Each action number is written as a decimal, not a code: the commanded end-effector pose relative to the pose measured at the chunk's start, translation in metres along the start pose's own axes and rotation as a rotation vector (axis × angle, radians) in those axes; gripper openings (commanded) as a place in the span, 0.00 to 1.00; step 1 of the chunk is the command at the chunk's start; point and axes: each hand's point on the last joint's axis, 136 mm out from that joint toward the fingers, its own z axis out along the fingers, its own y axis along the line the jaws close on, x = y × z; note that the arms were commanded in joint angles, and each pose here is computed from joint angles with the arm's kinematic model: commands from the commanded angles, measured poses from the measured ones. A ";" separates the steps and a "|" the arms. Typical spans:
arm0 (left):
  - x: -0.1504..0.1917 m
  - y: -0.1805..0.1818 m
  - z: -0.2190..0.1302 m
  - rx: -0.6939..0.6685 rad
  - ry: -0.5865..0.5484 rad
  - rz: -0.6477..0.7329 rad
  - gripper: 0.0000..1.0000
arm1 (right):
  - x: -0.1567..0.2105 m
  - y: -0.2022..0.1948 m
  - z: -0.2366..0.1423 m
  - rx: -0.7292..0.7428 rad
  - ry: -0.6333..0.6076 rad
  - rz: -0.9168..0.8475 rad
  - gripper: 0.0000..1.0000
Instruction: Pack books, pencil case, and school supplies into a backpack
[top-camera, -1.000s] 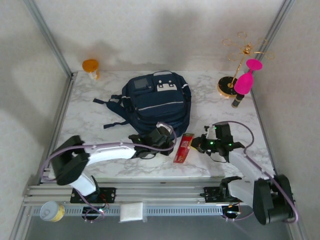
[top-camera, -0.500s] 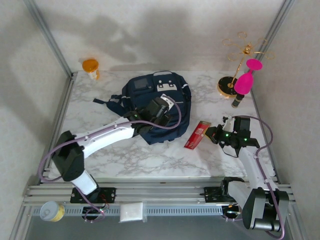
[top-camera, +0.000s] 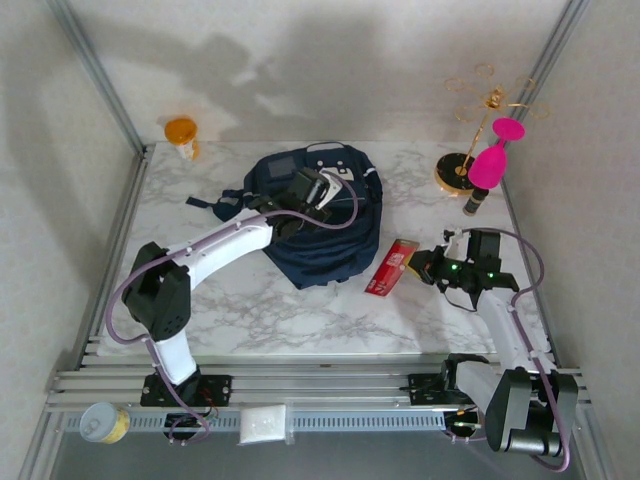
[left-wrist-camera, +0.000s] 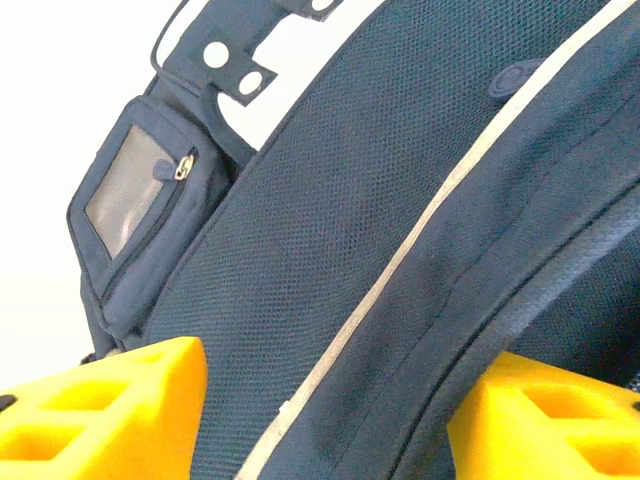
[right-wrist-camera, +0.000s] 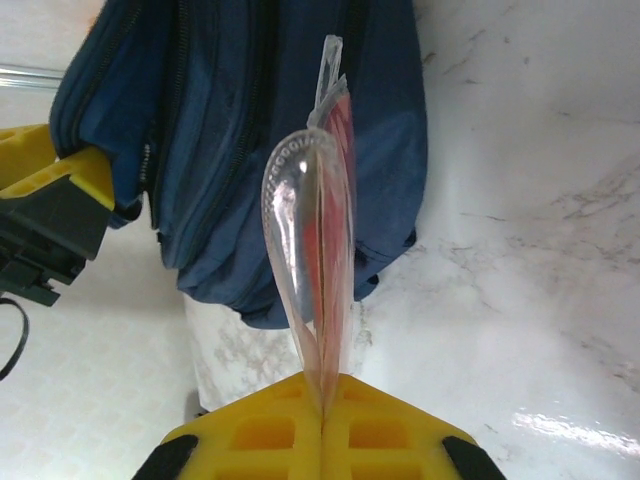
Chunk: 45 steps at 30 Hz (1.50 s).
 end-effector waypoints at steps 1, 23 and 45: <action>-0.008 0.015 -0.005 0.007 -0.016 -0.010 0.54 | -0.007 0.031 -0.004 -0.083 0.002 -0.040 0.00; -0.047 -0.021 -0.030 0.083 -0.024 -0.352 0.00 | -0.078 0.129 0.101 -0.326 -0.214 0.163 0.00; -0.083 -0.014 -0.053 0.200 -0.142 -0.926 0.00 | -0.072 0.112 0.212 -0.179 -0.096 -0.065 0.24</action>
